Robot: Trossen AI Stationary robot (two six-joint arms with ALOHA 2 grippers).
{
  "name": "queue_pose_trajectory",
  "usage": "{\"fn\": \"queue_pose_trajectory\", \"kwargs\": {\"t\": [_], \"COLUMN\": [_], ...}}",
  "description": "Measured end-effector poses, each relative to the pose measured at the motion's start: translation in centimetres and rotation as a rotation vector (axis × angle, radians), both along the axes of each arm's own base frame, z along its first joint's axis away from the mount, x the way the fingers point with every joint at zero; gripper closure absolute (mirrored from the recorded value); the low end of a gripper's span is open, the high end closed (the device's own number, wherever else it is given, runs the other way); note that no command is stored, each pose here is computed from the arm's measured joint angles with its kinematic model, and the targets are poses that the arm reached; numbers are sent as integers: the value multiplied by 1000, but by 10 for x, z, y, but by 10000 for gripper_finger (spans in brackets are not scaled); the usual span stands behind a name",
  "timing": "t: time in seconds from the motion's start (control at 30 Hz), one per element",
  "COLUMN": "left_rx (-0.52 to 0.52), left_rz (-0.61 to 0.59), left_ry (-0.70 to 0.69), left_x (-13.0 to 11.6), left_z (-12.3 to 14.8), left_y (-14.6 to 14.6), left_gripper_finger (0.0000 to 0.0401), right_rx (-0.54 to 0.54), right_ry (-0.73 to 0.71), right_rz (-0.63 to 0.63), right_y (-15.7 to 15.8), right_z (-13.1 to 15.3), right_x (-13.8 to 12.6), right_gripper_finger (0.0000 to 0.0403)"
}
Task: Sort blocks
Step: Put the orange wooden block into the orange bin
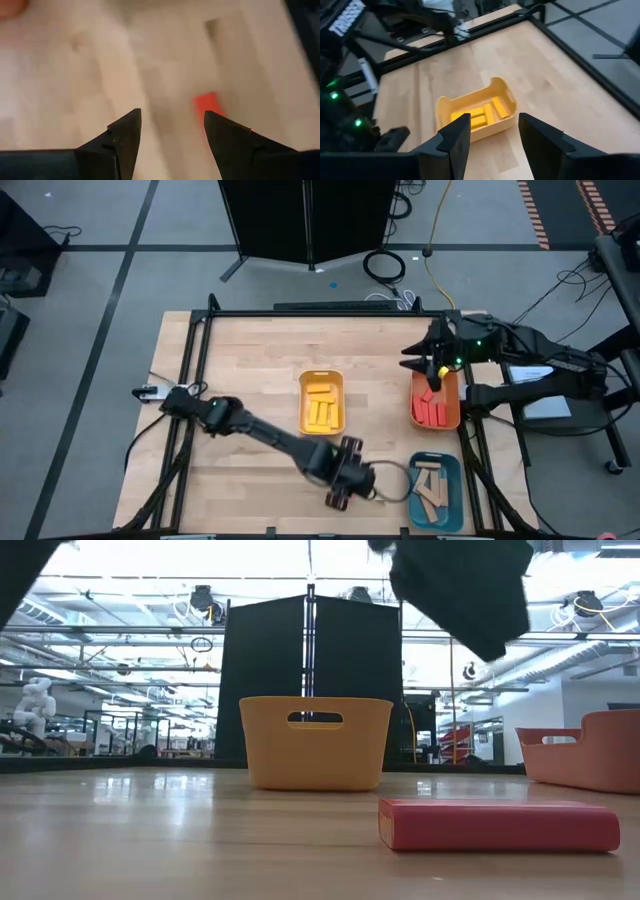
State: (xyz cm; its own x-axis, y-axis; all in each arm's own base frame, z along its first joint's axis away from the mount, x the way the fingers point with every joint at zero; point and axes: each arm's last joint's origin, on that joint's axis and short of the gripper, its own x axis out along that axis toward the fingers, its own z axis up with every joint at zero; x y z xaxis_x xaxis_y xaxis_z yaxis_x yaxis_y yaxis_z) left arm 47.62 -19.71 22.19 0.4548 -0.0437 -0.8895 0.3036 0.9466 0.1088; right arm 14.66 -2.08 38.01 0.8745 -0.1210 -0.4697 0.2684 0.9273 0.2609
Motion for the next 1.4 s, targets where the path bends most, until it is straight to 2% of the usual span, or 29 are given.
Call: {"fn": "queue_pose_trajectory", "kwargs": {"t": [0.17, 0.33, 0.5, 0.67, 0.93, 1.03, 1.23, 1.4], "left_rx": [-16, -12, -33, -36, -97, -101, -76, -31], "left_rz": [98, 240, 320, 371, 355, 352, 284, 215], "left_ry": [-40, -117, -78, -50, -55, -57, -55, -82], "left_x": [-15, -21, -28, -35, -35, -34, -33, -24], "left_z": [-2, -16, -54, -81, -90, -90, -90, -82], "left_y": [-36, -54, -58, -58, -59, -59, -58, -52], "left_gripper_finger": [187, 187, 187, 187, 190, 218, 328, 330], "right_rx": [20, 47, 88, 133, 141, 131, 124, 134], "right_ry": [-16, -39, -53, -46, -72, -99, -147, -165], "right_rz": [73, 124, 142, 149, 94, 76, 73, 73], "right_y": [13, 23, 28, 32, 29, 28, 27, 27], "right_z": [-5, -18, -38, -59, -71, -69, -65, -63], "right_x": [-2, -5, -9, -17, -32, -38, -47, -51], "right_gripper_finger": [243, 243, 243, 243, 243, 243, 243, 243]}}
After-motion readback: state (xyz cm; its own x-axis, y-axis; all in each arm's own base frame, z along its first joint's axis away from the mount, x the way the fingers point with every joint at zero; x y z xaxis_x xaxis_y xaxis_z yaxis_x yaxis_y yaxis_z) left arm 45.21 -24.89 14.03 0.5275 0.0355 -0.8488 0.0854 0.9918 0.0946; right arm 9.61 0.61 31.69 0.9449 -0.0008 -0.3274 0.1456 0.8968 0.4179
